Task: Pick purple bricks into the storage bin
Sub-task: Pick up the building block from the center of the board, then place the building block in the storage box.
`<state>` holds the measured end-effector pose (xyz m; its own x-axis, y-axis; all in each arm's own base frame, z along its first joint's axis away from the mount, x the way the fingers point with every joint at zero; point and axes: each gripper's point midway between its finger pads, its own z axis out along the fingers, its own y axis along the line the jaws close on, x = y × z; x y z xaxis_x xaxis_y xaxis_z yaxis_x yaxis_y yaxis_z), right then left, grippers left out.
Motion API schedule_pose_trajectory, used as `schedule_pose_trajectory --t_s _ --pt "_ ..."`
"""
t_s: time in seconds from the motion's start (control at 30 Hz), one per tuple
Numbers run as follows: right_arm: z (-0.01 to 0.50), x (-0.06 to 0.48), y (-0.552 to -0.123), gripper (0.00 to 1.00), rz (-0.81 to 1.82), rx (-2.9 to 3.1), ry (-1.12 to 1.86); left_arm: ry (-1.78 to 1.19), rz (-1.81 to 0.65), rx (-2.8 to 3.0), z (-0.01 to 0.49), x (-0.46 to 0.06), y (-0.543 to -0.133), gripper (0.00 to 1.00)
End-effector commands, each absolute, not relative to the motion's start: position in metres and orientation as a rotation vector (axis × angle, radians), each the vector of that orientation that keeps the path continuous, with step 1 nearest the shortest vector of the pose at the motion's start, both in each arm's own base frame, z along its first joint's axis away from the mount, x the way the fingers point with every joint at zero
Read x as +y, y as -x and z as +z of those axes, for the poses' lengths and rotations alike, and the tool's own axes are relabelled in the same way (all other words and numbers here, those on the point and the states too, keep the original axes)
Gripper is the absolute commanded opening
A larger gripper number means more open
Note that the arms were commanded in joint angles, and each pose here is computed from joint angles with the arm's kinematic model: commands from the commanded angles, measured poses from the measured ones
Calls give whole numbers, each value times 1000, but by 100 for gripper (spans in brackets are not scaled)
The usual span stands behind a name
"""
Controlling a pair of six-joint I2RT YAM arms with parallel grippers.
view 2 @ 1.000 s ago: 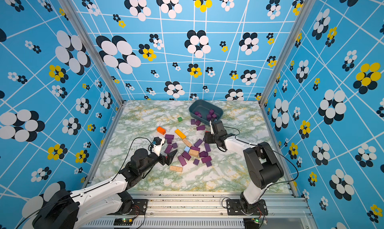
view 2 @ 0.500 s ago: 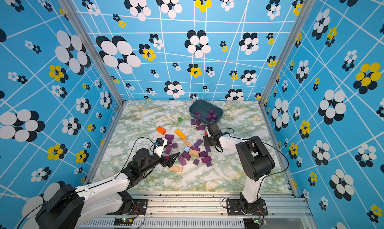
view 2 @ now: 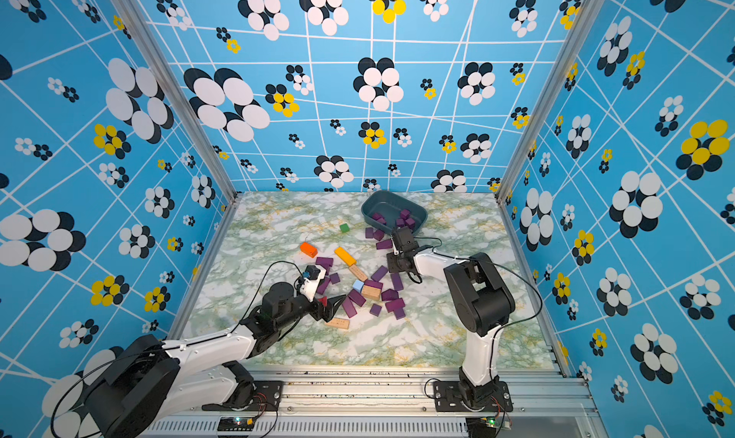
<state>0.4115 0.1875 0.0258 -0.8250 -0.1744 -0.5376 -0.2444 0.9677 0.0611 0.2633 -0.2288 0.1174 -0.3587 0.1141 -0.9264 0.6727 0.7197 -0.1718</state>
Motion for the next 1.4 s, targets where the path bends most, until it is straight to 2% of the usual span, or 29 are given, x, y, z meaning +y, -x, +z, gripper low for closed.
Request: schedule_pose_trajectory --t_s 0.0,0.2,0.43,0.7,0.87,1.1,1.2,1.37 --pt "47 193 -405 19 226 2577 269 -587 -670 1840 131 -233 -271 99" --pt "112 209 -428 19 358 2442 223 -559 -638 1868 127 -229 -276 99" --pt "160 200 -485 19 537 2295 22 -541 -636 1887 125 -228 -277 100" --pt "165 160 -561 21 411 2237 -124 -530 -630 1888 126 -225 -277 100" --pt "151 157 -584 28 380 2270 -117 -524 -620 1886 127 -224 -278 100" --pt "164 152 -583 62 335 2232 -64 -502 -587 1896 125 -219 -281 99" --pt "174 149 -569 68 323 2237 -38 -494 -576 1905 124 -217 -282 100" --pt "179 139 -523 69 315 2240 -15 -472 -550 1922 123 -213 -285 99"
